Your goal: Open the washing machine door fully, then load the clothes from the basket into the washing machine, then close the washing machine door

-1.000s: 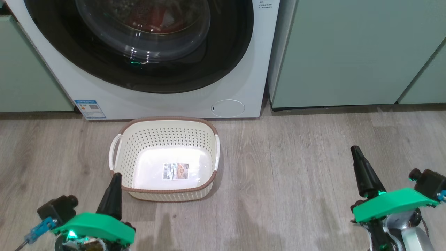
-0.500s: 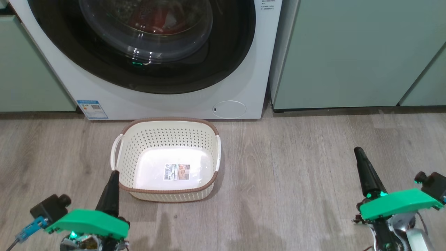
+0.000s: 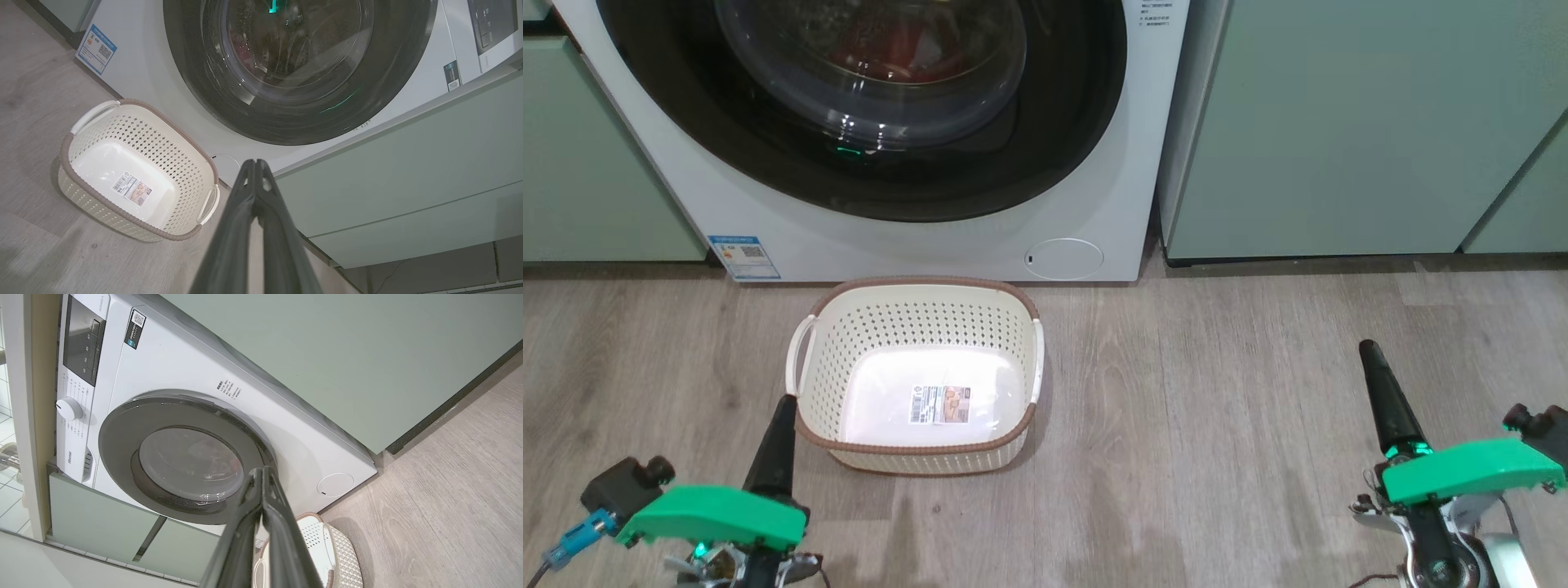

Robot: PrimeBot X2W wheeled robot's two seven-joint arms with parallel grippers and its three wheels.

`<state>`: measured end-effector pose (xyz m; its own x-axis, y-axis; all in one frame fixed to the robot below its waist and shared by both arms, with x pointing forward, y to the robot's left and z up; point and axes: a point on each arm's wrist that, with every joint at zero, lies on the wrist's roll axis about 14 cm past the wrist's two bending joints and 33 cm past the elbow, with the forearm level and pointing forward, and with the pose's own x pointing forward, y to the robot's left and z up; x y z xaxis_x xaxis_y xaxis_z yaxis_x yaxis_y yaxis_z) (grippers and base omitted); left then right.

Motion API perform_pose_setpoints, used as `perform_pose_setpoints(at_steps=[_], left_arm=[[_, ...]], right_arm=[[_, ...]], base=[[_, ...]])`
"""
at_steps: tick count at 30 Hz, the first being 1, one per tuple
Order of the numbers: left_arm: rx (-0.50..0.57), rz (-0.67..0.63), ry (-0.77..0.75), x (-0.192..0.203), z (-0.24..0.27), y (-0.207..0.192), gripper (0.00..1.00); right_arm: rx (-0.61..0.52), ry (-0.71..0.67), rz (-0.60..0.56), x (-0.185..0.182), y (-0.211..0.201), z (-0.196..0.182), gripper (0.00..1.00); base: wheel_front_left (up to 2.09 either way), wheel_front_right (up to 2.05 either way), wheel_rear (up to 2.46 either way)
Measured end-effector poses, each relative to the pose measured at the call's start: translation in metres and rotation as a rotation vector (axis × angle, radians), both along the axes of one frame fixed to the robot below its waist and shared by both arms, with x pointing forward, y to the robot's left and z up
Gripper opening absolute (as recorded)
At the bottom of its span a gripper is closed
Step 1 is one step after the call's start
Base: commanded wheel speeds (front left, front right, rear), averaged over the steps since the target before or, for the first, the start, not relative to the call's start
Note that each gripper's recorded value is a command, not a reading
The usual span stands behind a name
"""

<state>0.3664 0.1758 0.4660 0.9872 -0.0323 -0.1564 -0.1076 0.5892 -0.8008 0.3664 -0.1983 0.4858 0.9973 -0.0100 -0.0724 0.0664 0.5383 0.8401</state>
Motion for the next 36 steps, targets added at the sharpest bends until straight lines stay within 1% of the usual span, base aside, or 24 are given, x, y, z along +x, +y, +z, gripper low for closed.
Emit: perform_pose_setpoints(at_steps=[10,11,13,14,23,36], left_arm=[[-0.12,0.015,0.009,0.001,-0.0007,0.0011,0.0],[-0.12,0.015,0.009,0.001,-0.0007,0.0011,0.0],[-0.156,0.019,0.004,0.0017,0.0008,0.0021,0.0],[-0.156,0.019,0.004,0.0017,0.0008,0.0021,0.0],[-0.278,0.038,0.004,0.0018,0.001,0.0048,0.0],[-0.435,0.064,-0.006,0.0029,0.0028,0.0092,0.0]], right_arm=[[0.112,0.015,-0.011,-0.0009,-0.0012,-0.0054,0.0],[0.112,0.015,-0.011,-0.0009,-0.0012,-0.0054,0.0],[0.146,0.017,-0.017,-0.001,-0.002,-0.0066,0.0],[0.146,0.017,-0.017,-0.001,-0.002,-0.0066,0.0],[0.257,0.004,-0.029,0.0037,-0.003,-0.0033,0.0],[0.401,0.015,-0.047,0.0027,-0.0054,-0.0086,0.0]], base=[[0.0,0.0,0.0],[0.0,0.0,0.0],[0.0,0.0,0.0],[0.0,0.0,0.0],[0.0,0.0,0.0],[0.0,0.0,0.0]])
